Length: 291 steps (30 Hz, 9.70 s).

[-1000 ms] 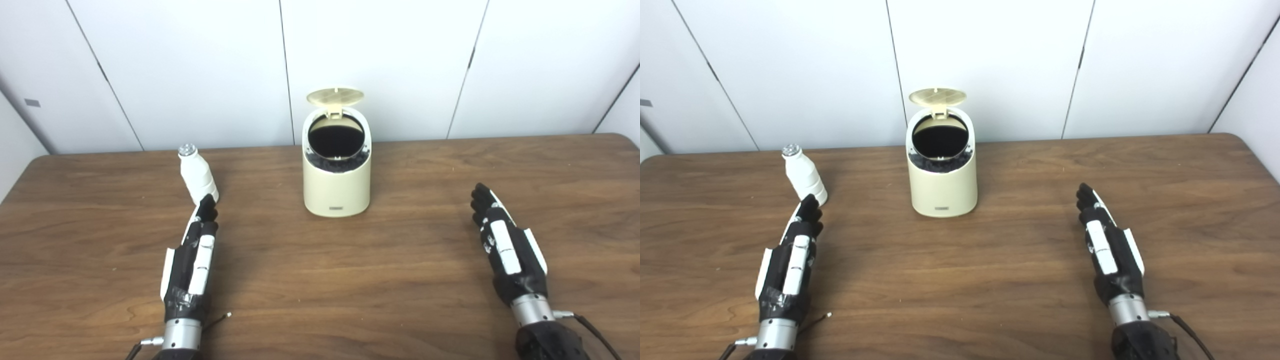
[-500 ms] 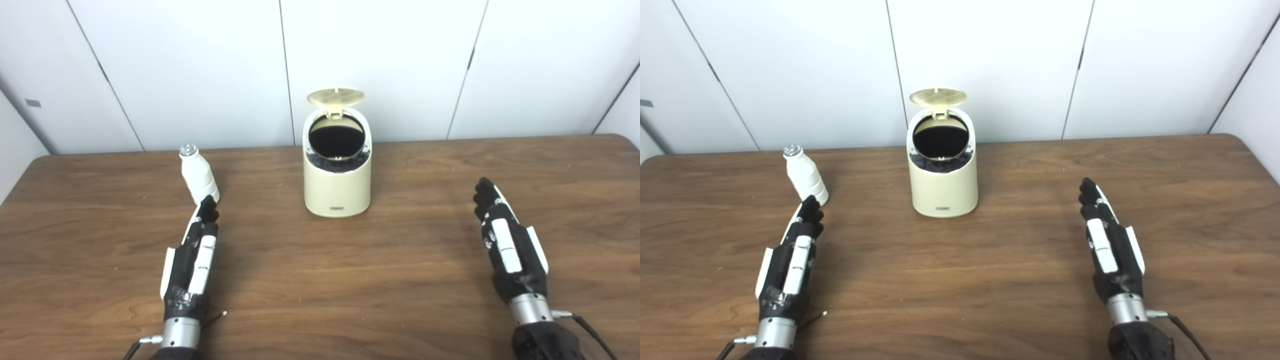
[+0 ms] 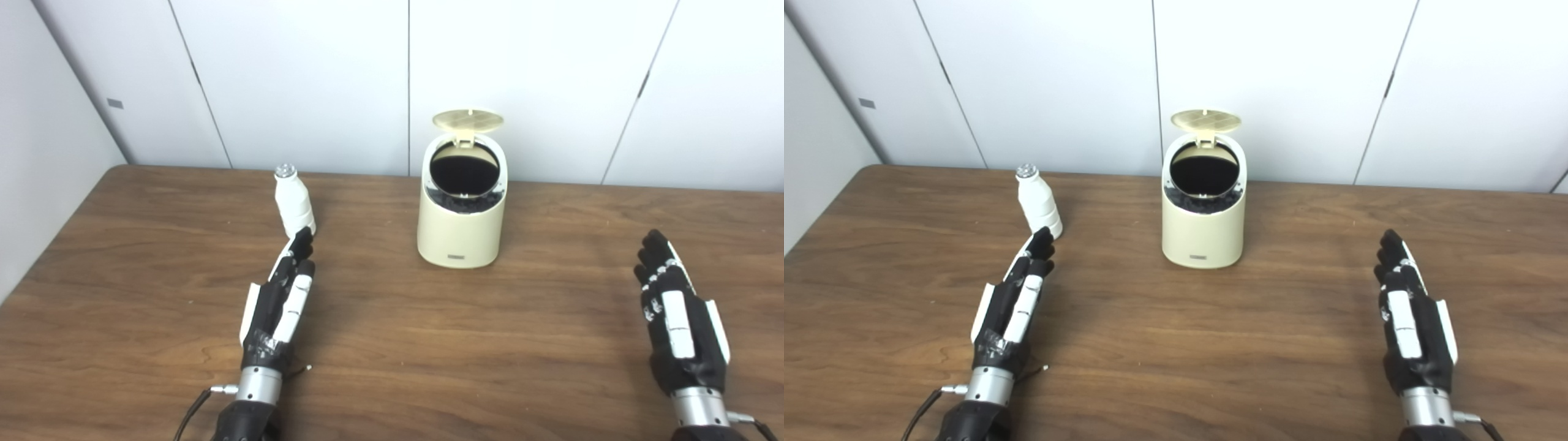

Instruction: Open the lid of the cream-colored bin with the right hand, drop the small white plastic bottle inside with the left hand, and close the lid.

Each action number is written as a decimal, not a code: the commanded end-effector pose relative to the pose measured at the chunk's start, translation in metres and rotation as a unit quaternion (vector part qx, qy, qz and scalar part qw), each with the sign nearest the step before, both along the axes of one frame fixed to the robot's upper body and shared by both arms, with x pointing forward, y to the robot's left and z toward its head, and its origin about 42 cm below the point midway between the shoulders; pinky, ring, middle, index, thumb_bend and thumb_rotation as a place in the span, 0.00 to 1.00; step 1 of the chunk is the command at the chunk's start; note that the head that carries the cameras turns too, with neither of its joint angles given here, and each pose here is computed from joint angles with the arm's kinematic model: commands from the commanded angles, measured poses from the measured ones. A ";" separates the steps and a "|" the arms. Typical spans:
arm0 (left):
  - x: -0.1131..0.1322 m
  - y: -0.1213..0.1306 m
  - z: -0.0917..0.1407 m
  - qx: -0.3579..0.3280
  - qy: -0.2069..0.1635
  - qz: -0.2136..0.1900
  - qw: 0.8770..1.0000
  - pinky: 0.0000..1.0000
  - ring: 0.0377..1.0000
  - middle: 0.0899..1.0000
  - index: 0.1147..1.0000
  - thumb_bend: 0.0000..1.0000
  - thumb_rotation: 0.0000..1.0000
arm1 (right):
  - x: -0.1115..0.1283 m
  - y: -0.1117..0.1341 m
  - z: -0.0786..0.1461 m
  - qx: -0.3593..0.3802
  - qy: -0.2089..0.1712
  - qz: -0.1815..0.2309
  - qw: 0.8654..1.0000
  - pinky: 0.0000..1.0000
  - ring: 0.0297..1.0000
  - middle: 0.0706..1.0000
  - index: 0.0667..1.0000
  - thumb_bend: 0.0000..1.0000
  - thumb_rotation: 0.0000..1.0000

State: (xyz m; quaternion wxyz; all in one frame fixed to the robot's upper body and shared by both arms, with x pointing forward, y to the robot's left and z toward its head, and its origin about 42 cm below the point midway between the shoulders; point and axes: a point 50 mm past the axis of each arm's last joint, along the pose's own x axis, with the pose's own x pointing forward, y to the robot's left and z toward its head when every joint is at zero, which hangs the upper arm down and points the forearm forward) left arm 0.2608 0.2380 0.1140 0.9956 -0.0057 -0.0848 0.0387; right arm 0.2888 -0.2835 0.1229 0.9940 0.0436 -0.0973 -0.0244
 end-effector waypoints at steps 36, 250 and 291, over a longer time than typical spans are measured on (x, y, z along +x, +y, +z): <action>0.040 0.060 0.098 0.264 0.059 0.128 0.954 0.91 0.95 0.95 0.97 0.83 0.37 | -0.006 0.005 0.008 0.005 0.016 0.003 1.000 1.00 0.97 0.96 0.92 0.63 0.80; 0.122 -0.067 0.199 0.334 -0.312 0.067 0.887 0.34 0.40 0.46 0.42 0.47 0.00 | -0.004 0.037 -0.010 -0.004 0.046 0.010 0.999 0.96 0.98 0.94 0.97 0.57 0.86; 0.177 -0.102 0.153 0.323 -0.292 0.026 0.900 0.36 0.41 0.44 0.41 0.48 0.00 | 0.003 0.047 -0.016 -0.033 0.051 0.002 0.998 0.94 0.97 0.94 0.97 0.55 0.92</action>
